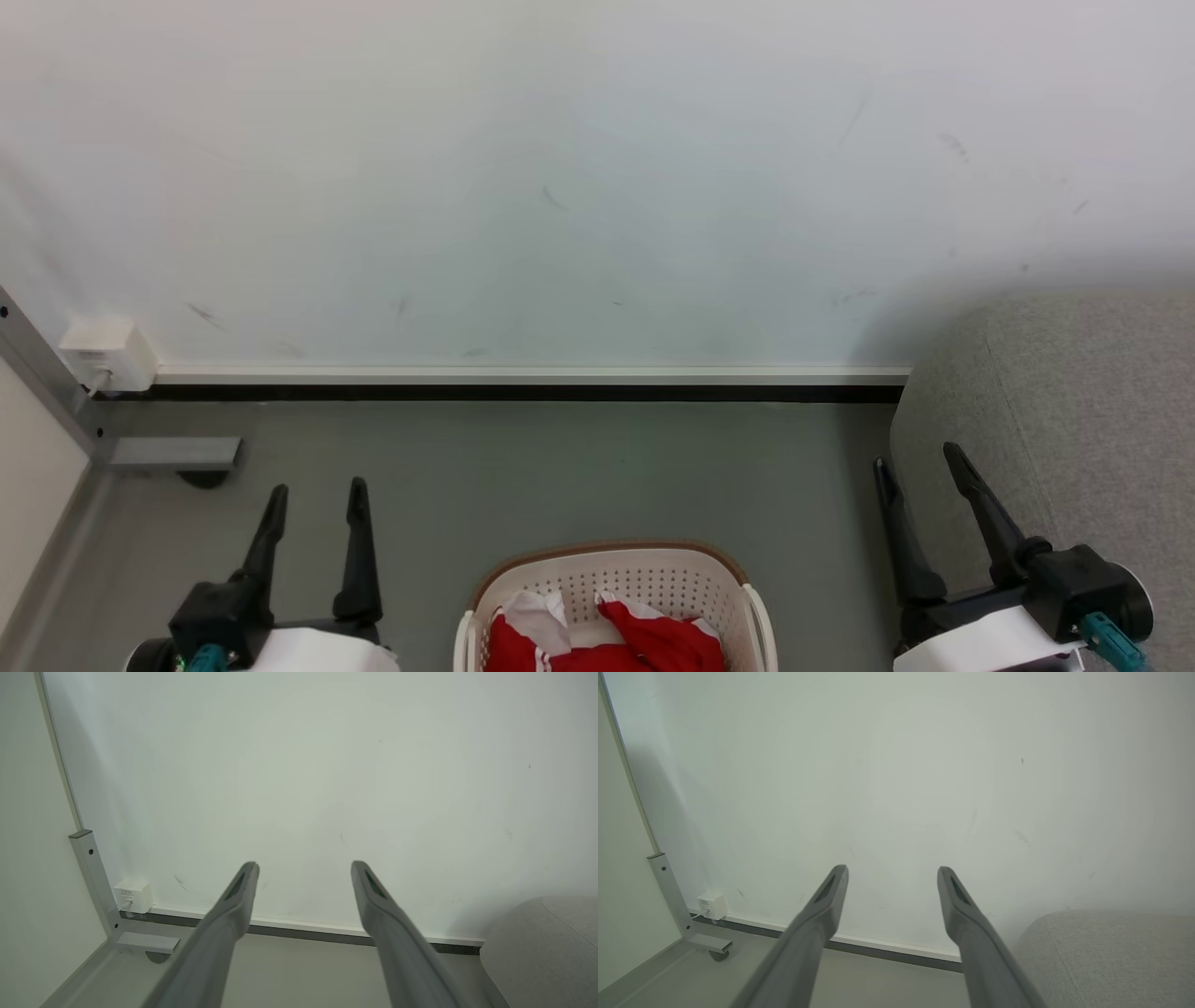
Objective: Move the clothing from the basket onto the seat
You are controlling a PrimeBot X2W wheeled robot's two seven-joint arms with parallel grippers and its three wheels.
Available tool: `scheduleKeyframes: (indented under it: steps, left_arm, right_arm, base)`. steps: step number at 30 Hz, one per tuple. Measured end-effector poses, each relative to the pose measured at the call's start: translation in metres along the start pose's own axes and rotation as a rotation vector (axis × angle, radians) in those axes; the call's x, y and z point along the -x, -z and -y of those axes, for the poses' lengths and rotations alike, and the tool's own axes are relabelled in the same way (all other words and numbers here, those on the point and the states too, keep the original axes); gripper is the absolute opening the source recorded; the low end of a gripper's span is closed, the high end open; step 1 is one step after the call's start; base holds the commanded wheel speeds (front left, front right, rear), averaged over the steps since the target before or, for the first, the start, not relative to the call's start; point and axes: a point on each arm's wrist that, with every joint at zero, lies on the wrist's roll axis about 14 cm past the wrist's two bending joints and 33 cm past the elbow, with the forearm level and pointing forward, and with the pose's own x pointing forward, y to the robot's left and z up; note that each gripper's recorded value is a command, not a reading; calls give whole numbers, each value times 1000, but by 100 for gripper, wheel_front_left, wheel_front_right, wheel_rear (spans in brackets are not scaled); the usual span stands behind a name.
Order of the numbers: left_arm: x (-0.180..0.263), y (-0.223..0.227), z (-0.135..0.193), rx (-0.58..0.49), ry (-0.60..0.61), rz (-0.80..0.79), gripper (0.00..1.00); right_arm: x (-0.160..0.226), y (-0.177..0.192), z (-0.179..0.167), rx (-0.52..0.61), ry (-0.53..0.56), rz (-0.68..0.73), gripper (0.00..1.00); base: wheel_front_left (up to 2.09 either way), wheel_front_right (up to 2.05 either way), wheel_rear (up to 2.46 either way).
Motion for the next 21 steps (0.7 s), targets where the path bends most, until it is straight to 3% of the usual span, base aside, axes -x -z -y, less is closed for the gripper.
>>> scheduleKeyframes:
  steps: [21]
  left_arm:
    - [0, -1, 1, -30, 13, 7, 100]
  right_arm:
    - [-1, -2, -2, 15, -8, 9, 100]
  base:
    - [0, 0, 0]
